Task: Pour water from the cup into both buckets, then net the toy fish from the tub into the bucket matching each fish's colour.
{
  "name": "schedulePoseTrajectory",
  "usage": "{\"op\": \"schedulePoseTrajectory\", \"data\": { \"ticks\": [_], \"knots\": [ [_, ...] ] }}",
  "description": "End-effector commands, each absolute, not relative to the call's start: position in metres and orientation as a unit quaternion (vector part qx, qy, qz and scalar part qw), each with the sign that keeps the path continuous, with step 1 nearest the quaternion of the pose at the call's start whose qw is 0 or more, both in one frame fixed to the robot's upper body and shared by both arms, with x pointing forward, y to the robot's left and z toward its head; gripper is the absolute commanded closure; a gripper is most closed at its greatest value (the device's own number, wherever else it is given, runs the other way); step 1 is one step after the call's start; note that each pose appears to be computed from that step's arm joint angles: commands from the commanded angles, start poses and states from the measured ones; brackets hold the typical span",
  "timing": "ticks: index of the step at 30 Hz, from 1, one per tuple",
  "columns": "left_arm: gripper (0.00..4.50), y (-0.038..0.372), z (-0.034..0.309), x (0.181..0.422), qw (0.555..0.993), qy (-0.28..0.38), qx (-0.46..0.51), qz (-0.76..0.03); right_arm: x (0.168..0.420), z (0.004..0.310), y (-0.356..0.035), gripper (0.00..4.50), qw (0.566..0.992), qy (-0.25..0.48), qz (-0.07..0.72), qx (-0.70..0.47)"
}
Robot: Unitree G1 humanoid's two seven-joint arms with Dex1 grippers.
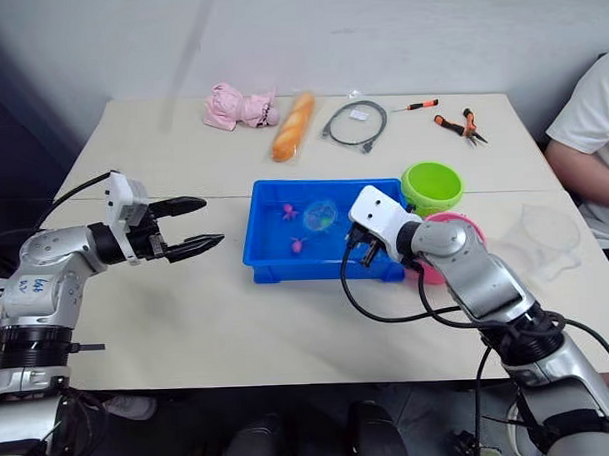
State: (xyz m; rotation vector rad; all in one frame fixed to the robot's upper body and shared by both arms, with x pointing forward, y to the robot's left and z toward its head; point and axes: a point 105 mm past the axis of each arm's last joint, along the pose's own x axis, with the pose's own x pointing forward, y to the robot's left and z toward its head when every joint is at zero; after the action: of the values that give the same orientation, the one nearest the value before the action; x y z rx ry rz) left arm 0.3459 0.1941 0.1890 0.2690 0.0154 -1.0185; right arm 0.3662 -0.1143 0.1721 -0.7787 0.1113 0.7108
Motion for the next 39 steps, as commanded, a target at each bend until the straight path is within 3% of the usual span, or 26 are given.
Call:
{"op": "schedulePoseTrajectory", "data": {
  "ticks": [1, 9, 19, 25, 31, 39],
  "knots": [
    [0.04, 0.189, 0.201, 0.343, 0.856, -0.011, 0.147, -0.495, 0.37, 0.179, -0.109, 4.5, 0.828, 0.005, 0.337, -0.448],
    [0.04, 0.188, 0.201, 0.344, 0.856, -0.01, 0.145, -0.497, 0.364, 0.163, -0.096, 4.5, 0.783, -0.034, 0.361, -0.505],
    [0.04, 0.187, 0.199, 0.345, 0.856, -0.01, 0.14, -0.498, 0.353, 0.145, -0.085, 4.5, 0.734, -0.024, 0.414, -0.538],
    [0.04, 0.187, 0.197, 0.345, 0.856, -0.008, 0.138, -0.498, 0.346, 0.143, -0.075, 4.5, 0.748, -0.017, 0.446, -0.492],
    [0.04, 0.187, 0.195, 0.345, 0.855, -0.005, 0.138, -0.499, 0.356, 0.152, -0.069, 4.5, 0.826, 0.008, 0.432, -0.362],
    [0.04, 0.187, 0.197, 0.346, 0.854, -0.007, 0.14, -0.501, 0.357, 0.184, -0.082, 4.5, 0.868, 0.066, 0.457, -0.183]
  ]
}}
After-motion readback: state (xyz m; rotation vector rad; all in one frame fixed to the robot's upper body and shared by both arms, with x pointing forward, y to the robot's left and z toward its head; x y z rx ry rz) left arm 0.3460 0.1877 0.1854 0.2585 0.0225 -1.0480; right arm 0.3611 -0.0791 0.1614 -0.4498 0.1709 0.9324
